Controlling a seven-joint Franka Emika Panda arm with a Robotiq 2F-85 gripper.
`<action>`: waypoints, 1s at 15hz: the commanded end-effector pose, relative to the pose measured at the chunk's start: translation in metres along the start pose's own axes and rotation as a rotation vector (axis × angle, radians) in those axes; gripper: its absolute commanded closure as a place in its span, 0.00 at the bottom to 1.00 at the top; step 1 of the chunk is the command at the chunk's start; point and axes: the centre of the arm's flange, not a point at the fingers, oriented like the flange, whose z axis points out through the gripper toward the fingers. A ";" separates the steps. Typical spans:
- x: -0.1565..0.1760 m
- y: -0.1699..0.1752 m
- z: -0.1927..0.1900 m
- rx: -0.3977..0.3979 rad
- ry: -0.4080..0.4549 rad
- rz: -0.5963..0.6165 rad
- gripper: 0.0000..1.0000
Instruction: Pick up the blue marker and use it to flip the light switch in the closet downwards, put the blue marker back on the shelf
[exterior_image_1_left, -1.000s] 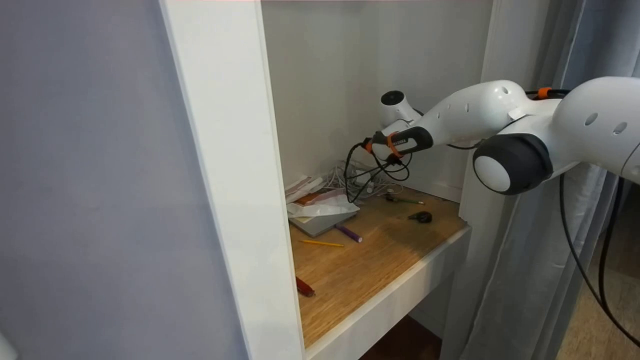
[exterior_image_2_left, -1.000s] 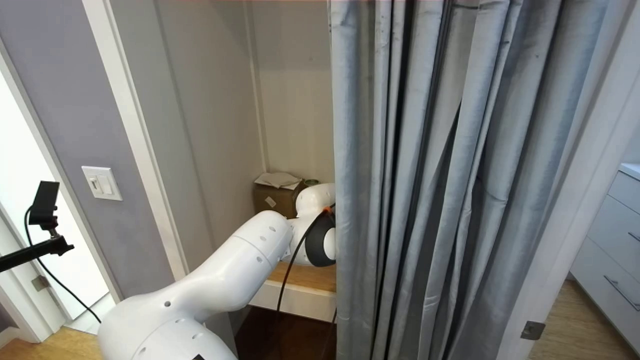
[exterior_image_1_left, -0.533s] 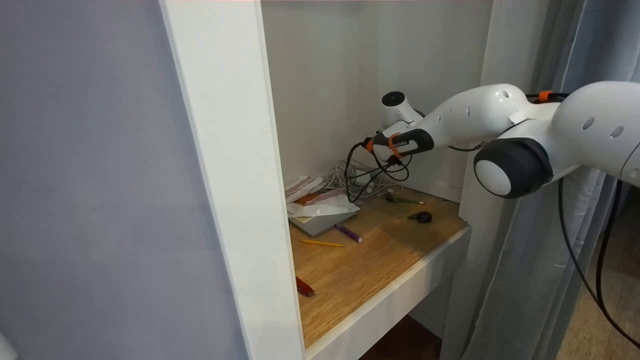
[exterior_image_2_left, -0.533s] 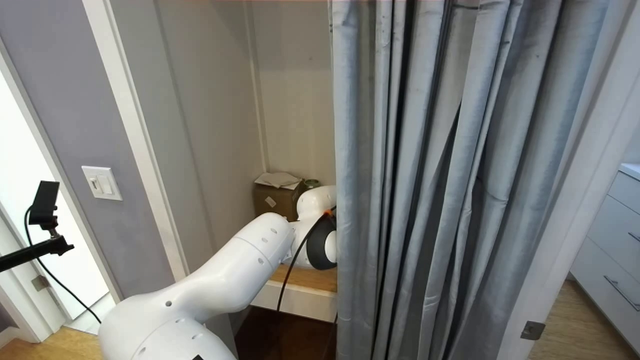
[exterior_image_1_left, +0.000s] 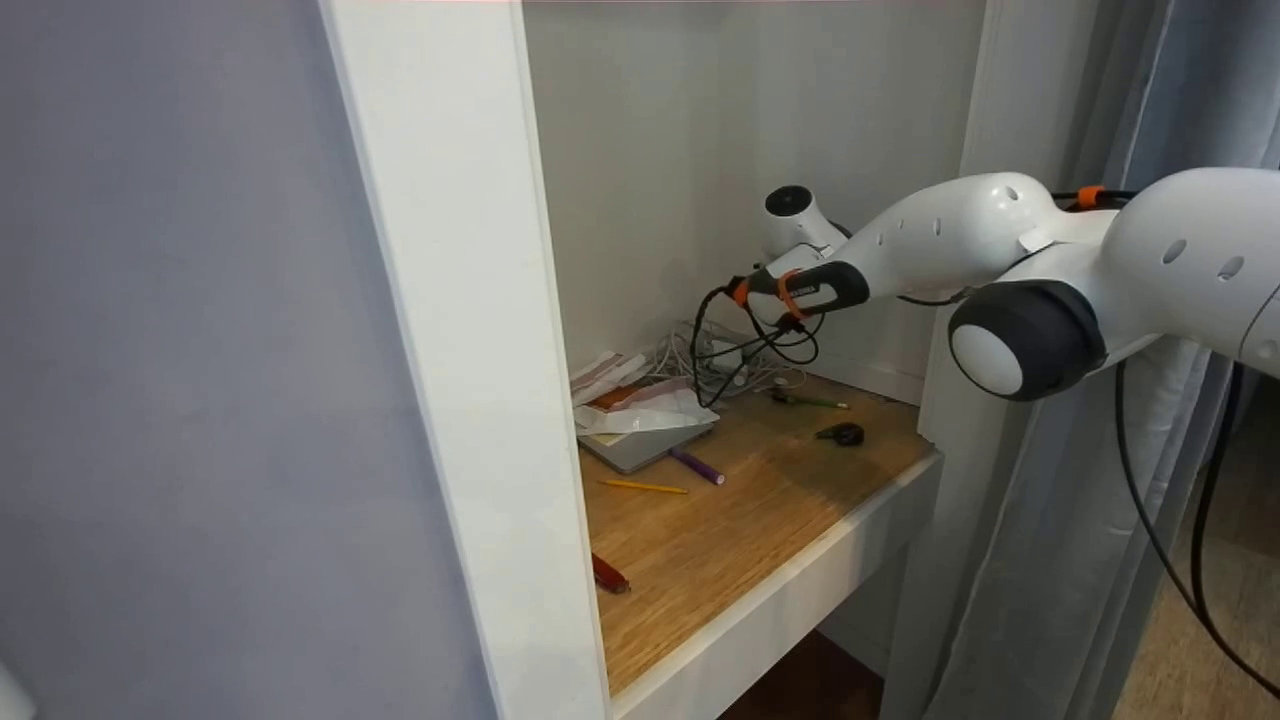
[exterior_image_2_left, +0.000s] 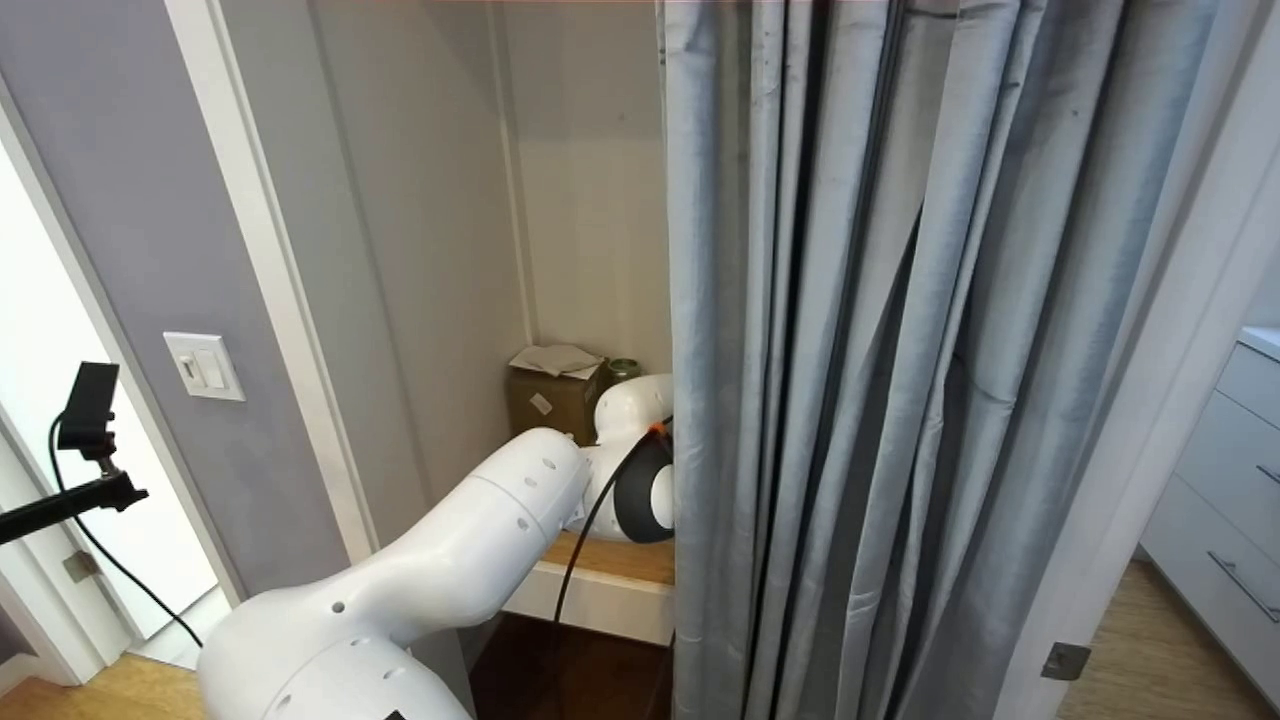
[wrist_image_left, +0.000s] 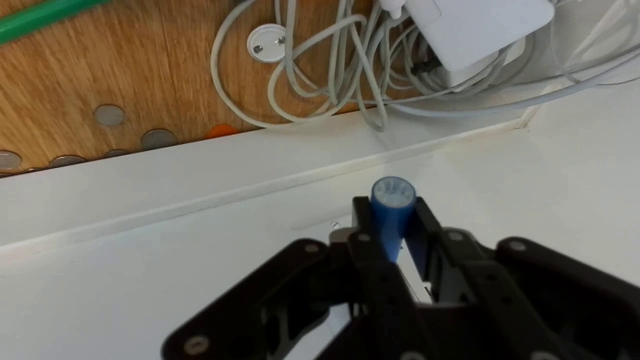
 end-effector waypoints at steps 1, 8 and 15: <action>0.023 -0.035 0.042 0.030 0.022 0.032 0.95; 0.009 -0.029 0.019 -0.020 -0.083 -0.065 0.95; -0.050 0.001 -0.039 0.058 -0.184 -0.408 0.95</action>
